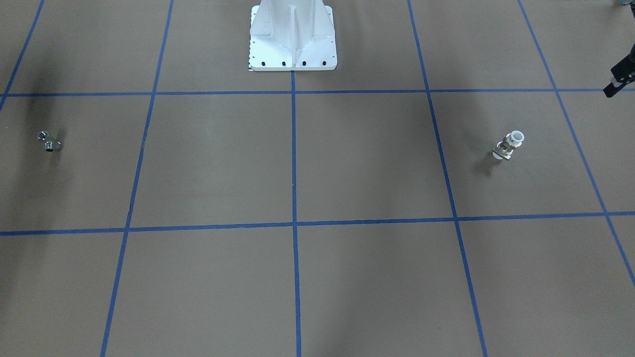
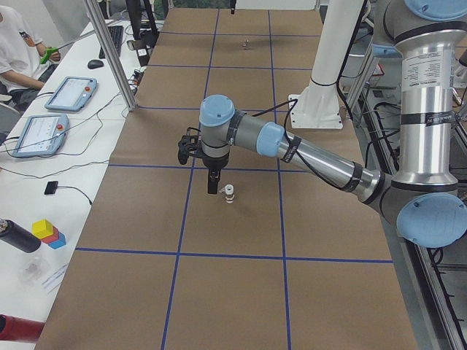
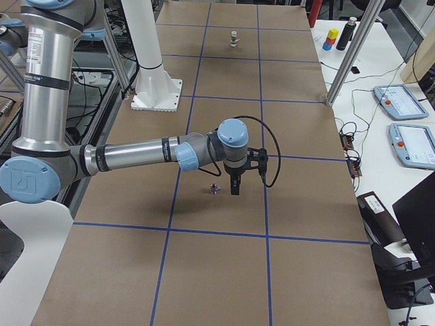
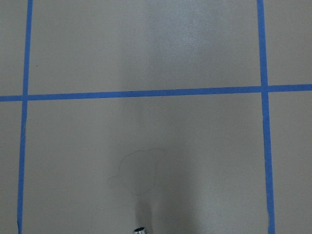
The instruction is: Assemble PPR valve and pipe with both arms
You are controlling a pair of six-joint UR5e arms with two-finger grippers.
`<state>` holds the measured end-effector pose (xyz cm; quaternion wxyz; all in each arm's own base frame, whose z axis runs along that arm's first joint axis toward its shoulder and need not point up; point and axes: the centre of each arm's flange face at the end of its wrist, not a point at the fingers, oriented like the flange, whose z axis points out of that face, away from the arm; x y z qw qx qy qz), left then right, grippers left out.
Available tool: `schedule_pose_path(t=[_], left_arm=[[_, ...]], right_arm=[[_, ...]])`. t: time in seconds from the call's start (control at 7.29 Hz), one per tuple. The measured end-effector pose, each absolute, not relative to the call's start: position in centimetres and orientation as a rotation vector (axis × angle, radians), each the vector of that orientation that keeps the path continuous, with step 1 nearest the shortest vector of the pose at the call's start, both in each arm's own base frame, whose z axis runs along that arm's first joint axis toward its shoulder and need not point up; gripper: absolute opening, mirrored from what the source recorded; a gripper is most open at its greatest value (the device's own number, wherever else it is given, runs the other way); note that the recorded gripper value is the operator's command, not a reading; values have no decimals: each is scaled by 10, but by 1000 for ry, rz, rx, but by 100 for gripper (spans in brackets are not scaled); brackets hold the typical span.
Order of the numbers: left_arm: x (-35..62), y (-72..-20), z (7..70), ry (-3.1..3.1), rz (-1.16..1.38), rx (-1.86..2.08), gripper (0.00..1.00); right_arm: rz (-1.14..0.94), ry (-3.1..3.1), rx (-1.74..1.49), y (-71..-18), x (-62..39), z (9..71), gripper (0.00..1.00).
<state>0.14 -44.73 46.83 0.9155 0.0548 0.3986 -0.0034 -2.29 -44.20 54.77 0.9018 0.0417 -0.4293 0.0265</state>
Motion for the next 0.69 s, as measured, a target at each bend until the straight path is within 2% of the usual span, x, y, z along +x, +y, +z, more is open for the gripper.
schedule_pose_path(t=[0.69], left_arm=[[115,-452,462,801,69,41,100]], right_arm=[[-18,-897,107,-449,-49,526,100]])
